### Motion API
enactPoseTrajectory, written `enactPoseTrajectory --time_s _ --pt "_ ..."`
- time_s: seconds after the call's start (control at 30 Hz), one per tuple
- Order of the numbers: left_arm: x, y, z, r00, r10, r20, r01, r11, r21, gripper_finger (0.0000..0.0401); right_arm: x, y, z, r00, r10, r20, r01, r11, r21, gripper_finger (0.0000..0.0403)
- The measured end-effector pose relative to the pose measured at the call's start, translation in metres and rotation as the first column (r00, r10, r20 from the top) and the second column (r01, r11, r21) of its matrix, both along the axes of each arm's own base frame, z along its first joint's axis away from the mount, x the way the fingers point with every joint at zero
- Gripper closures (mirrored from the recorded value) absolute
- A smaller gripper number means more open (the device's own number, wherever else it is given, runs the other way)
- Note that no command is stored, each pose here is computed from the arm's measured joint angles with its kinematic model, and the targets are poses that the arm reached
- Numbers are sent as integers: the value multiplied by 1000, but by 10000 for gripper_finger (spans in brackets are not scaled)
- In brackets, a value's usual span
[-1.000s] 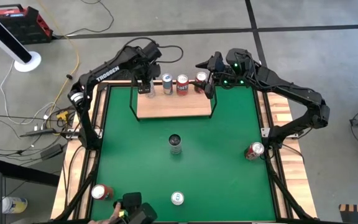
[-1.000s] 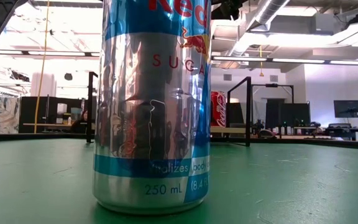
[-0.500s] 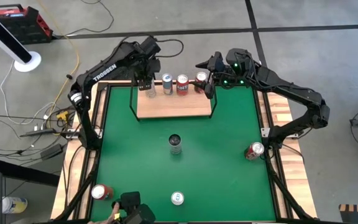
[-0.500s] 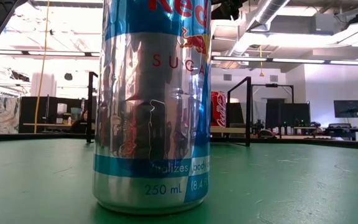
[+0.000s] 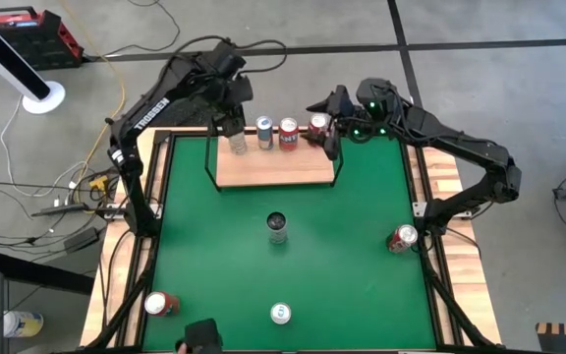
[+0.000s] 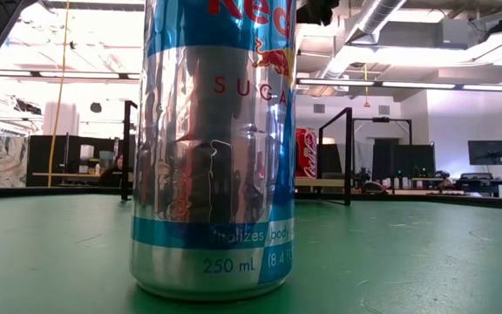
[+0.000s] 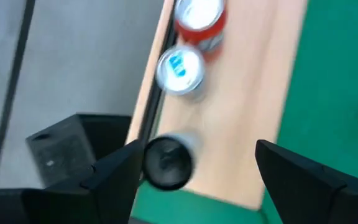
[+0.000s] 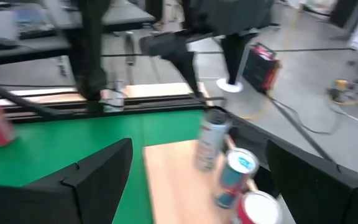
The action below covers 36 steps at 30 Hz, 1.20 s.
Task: Place canned beverage on shelf
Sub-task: Put the white soda can on the shelf aligned with the other white soda can
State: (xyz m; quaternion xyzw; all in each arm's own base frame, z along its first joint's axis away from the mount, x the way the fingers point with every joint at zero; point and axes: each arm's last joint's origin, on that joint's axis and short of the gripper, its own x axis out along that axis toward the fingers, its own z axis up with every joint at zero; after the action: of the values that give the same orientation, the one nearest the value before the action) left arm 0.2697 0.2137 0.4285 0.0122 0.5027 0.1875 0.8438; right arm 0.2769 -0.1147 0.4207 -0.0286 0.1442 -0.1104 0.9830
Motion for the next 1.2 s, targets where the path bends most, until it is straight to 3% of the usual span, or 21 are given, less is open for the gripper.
enactPoseTrajectory --time_s 0.17,0.5,0.67,0.77,1.0,1.2 --pt "-4 -32 22 995 -24 101 29 998 -47 124 4 12 -1 998 62 -9 -62 998 11 12" --pt "-21 -125 51 970 -57 235 91 987 -134 158 10 48 -5 980 187 -65 -185 982 37 12" --pt "-28 -171 49 955 -95 281 121 989 -80 163 8 66 -5 968 236 -82 -231 970 70 12" --pt "-29 -192 39 924 -158 347 189 980 -58 164 7 76 -6 963 253 -90 -242 963 121 12" --pt "-14 -231 -7 758 -361 543 426 905 8 164 6 100 -5 972 220 -82 -197 955 221 12" --pt "0 -240 -61 728 -415 546 467 883 48 164 5 118 -8 985 119 -122 -90 971 221 12"
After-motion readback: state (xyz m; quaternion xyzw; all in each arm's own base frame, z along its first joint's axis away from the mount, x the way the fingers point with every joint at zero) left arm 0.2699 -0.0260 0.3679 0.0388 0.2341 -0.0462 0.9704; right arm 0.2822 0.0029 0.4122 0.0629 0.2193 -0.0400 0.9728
